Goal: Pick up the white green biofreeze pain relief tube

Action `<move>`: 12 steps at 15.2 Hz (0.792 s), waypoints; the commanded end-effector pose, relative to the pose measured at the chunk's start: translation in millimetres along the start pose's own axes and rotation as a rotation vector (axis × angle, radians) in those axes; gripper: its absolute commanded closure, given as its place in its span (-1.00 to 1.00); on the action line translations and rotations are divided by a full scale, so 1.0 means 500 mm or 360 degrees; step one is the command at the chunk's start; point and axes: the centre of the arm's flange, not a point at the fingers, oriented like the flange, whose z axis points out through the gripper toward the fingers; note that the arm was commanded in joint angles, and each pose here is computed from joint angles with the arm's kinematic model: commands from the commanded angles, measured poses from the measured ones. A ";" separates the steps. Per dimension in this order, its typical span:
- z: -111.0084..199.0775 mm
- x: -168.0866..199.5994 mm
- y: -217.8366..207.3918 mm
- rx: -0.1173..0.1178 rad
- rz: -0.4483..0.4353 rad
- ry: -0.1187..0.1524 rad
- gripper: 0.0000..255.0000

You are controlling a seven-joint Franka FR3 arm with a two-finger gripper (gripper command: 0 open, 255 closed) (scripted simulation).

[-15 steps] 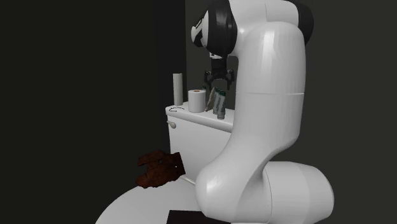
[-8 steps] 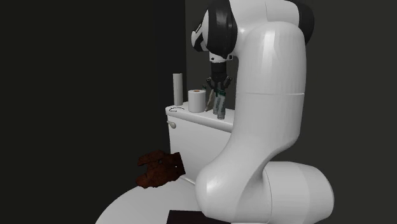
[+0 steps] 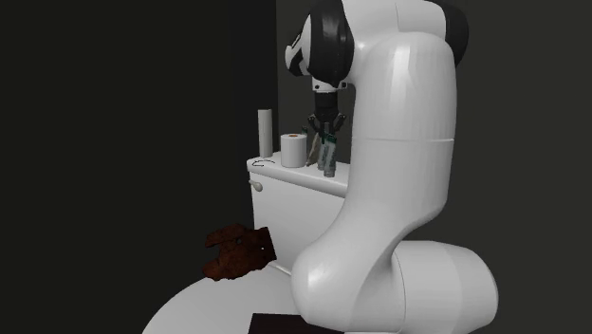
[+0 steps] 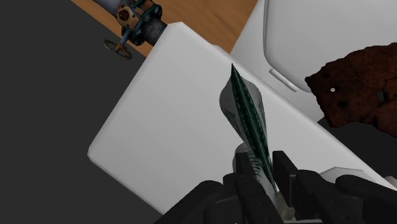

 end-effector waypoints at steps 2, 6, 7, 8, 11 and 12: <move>-0.026 0.001 0.002 0.0000 0.0000 -0.0001 1.00; -0.068 0.002 0.005 0.0000 0.0000 -0.0001 1.00; -0.079 0.003 0.005 0.0000 0.0000 -0.0001 1.00; -0.089 0.003 0.006 0.0000 0.0000 -0.0001 1.00; -0.121 0.005 0.008 0.0000 0.0000 -0.0001 1.00; -0.131 0.005 0.009 0.0000 0.0000 -0.0001 1.00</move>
